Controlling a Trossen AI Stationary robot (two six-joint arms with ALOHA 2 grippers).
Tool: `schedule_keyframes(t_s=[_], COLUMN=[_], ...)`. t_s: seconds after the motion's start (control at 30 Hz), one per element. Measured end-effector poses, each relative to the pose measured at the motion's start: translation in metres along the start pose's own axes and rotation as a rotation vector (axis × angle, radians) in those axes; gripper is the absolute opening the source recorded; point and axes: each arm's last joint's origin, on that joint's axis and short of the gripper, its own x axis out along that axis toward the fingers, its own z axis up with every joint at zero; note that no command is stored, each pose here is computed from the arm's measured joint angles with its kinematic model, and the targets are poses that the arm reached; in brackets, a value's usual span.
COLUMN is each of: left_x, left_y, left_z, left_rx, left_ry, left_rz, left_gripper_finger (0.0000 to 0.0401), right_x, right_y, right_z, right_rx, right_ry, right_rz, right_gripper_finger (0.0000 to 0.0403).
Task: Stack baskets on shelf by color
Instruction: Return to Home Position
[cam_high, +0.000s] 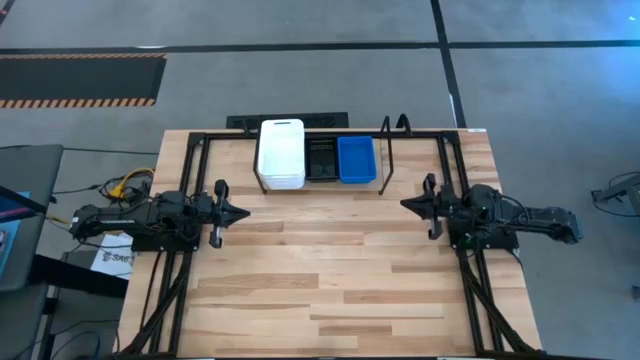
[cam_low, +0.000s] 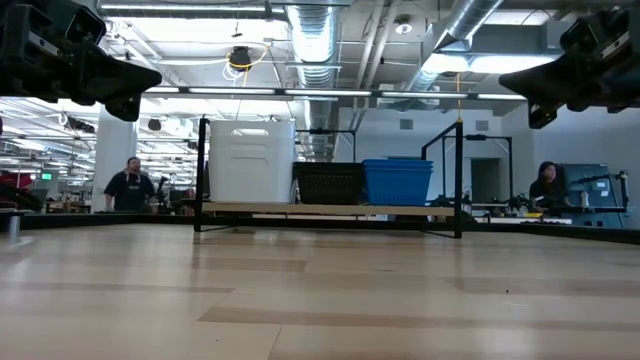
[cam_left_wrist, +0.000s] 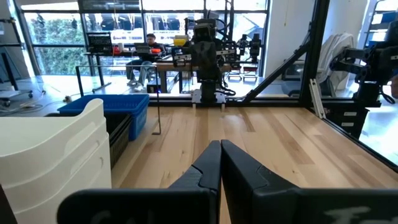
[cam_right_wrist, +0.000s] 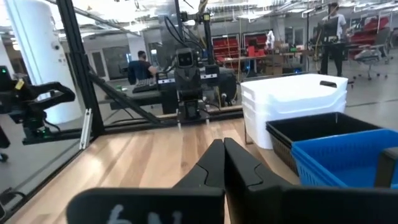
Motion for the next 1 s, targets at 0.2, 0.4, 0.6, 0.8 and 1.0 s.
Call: schedule_keyframes(t_s=[0.2, 0.4, 0.6, 0.8, 1.0], left_x=[0.0000, 0.0000, 0.0000, 0.0000, 0.0000], left_y=[0.0000, 0.0000, 0.0001, 0.0001, 0.0001], left_z=[0.0000, 0.0000, 0.0000, 0.0000, 0.0000], left_rx=[0.000, 0.000, 0.000, 0.000, 0.000], left_ry=[0.000, 0.000, 0.000, 0.000, 0.000], left_rz=[0.000, 0.002, 0.002, 0.002, 0.002], left_gripper_finger=[0.0000, 0.0000, 0.0000, 0.0000, 0.0000], right_x=[0.0000, -0.0001, -0.0003, -0.0003, -0.0002], right_y=[-0.0011, -0.0016, -0.0021, -0.0022, -0.0023], right_z=[-0.0010, -0.0028, -0.0075, -0.0081, -0.0088], right_rx=[-0.005, -0.004, 0.008, 0.002, 0.002], right_ry=[0.005, 0.024, 0.072, 0.078, 0.086], right_rz=[-0.043, -0.054, -0.060, -0.060, -0.061], right_gripper_finger=[0.0016, 0.0023, 0.0023, 0.0022, 0.0022])
